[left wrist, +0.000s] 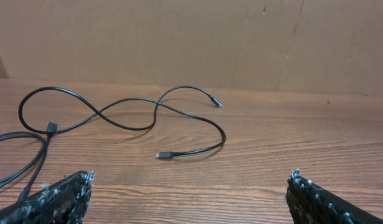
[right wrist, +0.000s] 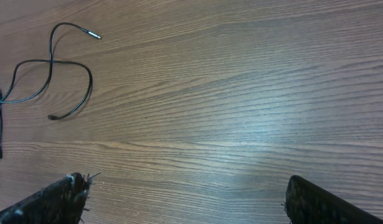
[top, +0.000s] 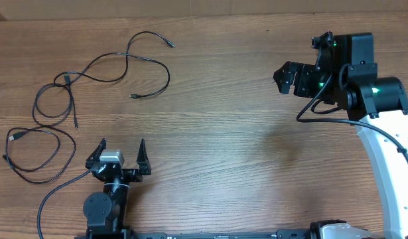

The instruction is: Untangle cables

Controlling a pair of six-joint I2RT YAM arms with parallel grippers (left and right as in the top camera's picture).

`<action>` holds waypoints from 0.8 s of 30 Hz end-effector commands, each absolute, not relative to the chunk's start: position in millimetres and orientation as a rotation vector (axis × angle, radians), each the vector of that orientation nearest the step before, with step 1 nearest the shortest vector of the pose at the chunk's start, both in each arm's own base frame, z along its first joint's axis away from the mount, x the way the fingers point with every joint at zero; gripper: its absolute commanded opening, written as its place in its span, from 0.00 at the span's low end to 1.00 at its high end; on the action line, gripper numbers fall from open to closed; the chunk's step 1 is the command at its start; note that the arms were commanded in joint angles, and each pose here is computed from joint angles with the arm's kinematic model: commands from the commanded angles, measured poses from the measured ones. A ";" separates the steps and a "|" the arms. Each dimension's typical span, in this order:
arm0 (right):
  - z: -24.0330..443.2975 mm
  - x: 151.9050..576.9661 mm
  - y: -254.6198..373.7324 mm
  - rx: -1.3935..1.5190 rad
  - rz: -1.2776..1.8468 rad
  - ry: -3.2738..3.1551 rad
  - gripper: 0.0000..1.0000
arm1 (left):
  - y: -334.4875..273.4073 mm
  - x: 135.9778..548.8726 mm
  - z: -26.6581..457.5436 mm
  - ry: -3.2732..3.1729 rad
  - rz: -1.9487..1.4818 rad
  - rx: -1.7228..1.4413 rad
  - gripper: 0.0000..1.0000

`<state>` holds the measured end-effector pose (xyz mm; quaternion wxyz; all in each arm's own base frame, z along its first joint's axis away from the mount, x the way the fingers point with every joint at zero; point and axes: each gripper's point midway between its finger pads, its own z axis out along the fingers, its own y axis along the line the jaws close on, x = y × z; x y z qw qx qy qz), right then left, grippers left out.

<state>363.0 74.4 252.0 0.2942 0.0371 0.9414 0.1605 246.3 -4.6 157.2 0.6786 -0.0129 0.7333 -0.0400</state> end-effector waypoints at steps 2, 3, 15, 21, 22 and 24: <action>258.2 365.2 73.3 0.099 0.428 2.489 1.00 | -5.1 246.0 157.1 1.643 -0.080 -0.009 1.00; 258.2 365.2 73.3 0.099 0.428 2.489 1.00 | -5.1 246.0 157.1 1.643 -0.080 -0.009 1.00; 258.1 365.1 73.3 0.099 0.427 2.489 1.00 | -5.1 246.0 157.1 1.643 -0.080 -0.009 1.00; 256.0 366.1 73.3 0.101 0.427 2.495 1.00 | -5.1 246.0 157.2 1.643 -0.080 -0.009 1.00; 256.2 366.0 73.4 0.100 0.427 2.494 1.00 | -5.1 246.0 157.2 1.643 -0.080 -0.009 1.00; 256.7 365.8 73.4 0.100 0.427 2.493 1.00 | -5.2 246.0 157.1 1.643 -0.080 -0.009 1.00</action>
